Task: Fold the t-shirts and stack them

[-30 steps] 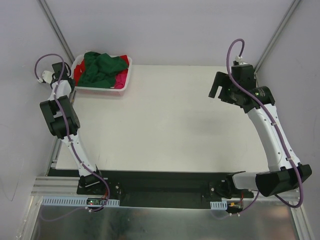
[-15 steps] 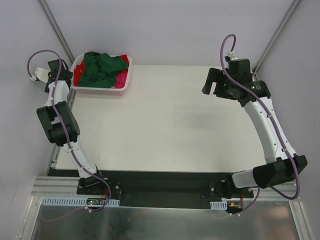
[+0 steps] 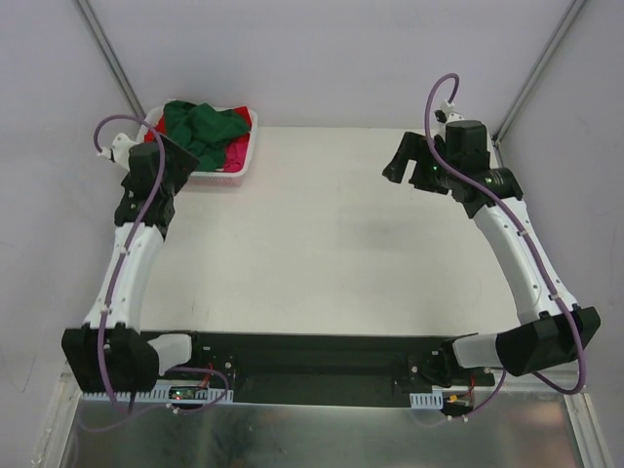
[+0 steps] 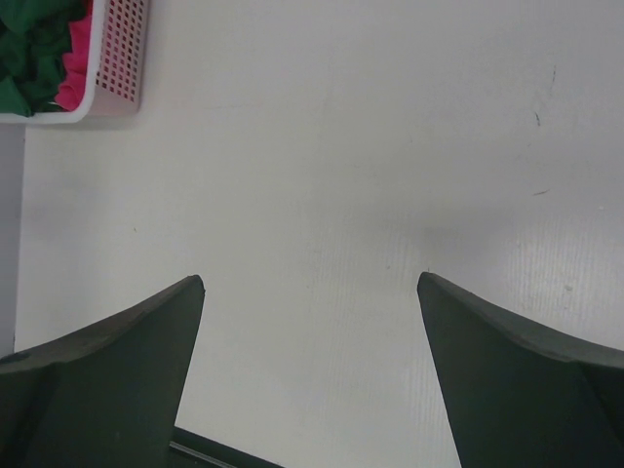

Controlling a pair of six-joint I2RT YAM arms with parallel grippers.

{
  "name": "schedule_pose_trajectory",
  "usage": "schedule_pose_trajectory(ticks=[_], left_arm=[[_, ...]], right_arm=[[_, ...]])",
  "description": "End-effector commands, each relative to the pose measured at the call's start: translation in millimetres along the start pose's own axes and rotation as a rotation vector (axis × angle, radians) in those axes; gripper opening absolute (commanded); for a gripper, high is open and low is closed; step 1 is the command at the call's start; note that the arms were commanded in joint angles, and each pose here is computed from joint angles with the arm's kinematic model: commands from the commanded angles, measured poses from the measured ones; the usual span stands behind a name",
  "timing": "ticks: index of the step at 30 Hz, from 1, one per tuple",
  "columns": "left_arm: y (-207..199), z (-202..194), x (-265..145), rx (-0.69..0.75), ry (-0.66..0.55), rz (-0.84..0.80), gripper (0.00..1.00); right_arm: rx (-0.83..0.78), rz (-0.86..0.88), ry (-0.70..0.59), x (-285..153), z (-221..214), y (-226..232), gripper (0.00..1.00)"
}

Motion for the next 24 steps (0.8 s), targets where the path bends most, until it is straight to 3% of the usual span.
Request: schedule_pose_trajectory(ticks=[1, 6, 19, 22, 24], left_arm=[[7, -35, -62, 0.119, 0.098, -0.195, 0.95], [34, -46, -83, 0.196, 0.073, -0.197, 0.97], [9, -39, -82, 0.32, 0.145, -0.299, 0.99], [-3, -27, -62, 0.269, 0.182, -0.288, 0.99], [-17, -15, -23, 0.201, 0.224, -0.252, 0.99]], right_arm=[[0.056, 0.125, -0.122, -24, 7, 20, 0.96], [0.095, 0.102, -0.104, -26, -14, 14, 0.96], [0.102, 0.043, -0.1, -32, -22, 10, 0.96], [0.121, 0.109, -0.064, -20, -20, 21, 0.96], [0.14, 0.157, -0.049, -8, -15, 30, 0.96]])
Point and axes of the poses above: each gripper's point midway between its finger pads, its own x axis out along the fingers, its own y axis along the line the jaws close on, z = x × y, the point moved 5 cm from there along -x, back along the fingers, and after that the axes turned 2 degrees about x, right-handed, at the moved point
